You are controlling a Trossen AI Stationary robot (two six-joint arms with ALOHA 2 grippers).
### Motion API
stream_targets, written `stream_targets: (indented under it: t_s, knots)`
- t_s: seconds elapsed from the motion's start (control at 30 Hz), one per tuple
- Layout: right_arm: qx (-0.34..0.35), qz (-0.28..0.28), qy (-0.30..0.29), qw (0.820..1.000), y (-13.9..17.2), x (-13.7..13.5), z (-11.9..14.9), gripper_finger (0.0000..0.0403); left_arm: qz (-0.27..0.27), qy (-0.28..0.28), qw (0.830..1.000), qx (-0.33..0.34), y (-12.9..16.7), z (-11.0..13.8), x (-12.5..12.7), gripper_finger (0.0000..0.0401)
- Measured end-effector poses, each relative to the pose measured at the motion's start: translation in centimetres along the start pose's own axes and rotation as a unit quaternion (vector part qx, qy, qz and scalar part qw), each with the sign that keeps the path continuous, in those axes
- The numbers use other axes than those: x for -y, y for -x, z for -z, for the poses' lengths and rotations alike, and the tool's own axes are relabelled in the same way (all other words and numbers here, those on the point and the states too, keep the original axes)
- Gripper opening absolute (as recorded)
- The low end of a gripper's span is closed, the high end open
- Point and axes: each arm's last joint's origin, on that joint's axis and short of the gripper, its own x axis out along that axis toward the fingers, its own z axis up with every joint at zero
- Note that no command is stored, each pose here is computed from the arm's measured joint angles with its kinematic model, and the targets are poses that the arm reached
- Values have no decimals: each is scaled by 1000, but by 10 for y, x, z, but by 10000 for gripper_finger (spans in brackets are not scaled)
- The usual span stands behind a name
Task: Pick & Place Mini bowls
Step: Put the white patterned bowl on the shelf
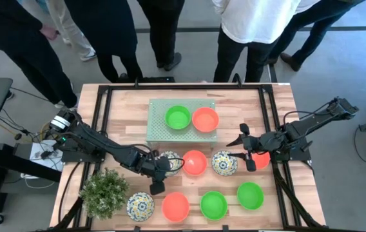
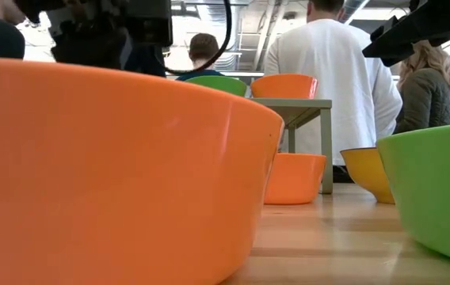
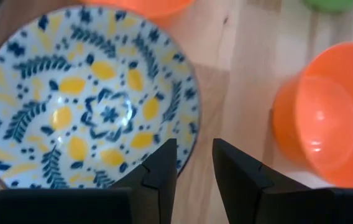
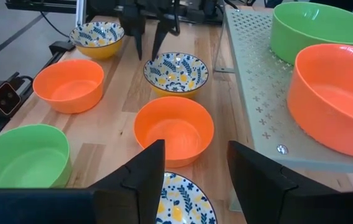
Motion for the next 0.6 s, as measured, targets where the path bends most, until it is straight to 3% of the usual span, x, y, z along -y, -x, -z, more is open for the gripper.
stream_targets:
  t_s: [0.6]
  knots:
    - [0, 0, 0, 1000, 0, 0, 0, 168, -5, -25, 1000, -7, -15, 24, -9, 90]
